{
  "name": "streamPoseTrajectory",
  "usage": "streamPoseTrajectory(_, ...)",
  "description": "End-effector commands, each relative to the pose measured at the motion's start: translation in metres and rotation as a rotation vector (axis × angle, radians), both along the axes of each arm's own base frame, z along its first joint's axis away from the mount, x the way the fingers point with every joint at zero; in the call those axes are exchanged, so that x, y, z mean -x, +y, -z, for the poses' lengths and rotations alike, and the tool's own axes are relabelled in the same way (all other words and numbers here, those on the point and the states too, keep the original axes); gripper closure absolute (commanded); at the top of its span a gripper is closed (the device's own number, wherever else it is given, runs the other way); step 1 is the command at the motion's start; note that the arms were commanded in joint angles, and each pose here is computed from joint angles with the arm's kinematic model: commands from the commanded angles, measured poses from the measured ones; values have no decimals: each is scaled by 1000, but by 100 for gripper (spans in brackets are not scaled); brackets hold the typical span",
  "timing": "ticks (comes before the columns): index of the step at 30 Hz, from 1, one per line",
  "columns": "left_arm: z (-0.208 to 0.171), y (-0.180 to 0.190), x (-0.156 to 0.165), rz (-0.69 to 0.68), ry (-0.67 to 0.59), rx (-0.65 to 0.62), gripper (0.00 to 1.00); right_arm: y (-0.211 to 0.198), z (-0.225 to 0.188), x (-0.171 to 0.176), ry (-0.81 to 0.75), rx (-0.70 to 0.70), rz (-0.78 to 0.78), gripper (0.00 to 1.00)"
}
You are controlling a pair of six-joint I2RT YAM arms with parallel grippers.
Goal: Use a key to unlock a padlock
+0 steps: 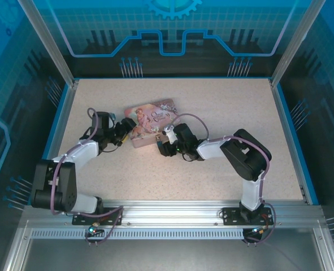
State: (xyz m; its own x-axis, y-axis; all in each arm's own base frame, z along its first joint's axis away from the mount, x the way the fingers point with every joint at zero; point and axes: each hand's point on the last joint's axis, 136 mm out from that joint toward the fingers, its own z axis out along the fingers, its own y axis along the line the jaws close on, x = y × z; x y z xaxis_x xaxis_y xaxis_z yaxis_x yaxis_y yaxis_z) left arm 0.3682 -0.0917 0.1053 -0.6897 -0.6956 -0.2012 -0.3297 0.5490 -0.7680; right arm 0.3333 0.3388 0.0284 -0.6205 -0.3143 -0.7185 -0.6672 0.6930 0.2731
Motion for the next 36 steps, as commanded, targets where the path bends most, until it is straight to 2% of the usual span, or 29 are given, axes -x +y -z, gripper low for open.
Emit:
streamPoseTrajectory(1,-16,-4,-17,11,-54,32,22,12,-2,-2,-17,-17,-34,57)
streamPoseTrajectory(5,-10,-5,-21,13,-37,34,22,15,-2,-4,-11,-32,-49,65)
streamPoseTrajectory(12,-2,-10,-22,17,-21,35,22,9,-2,-10,0,-65,-24,88)
streamPoseTrajectory(16,-1,-17,-18,21,-20,21,22,-3,-4,-13,-13,-46,43,93)
streamPoseTrajectory(21,-2,-32,-6,34,-20,7,22,-26,4,-16,-2,84,176,97)
streamPoseTrajectory(25,-2,-38,10,11,-22,-14,22,-55,16,-18,-1,281,301,98)
streamPoseTrajectory(29,-4,-55,27,32,-25,-24,22,-81,22,-19,1,406,406,98)
streamPoseTrajectory(36,-10,-73,50,40,-38,-67,20,-109,20,-24,-74,611,501,97)
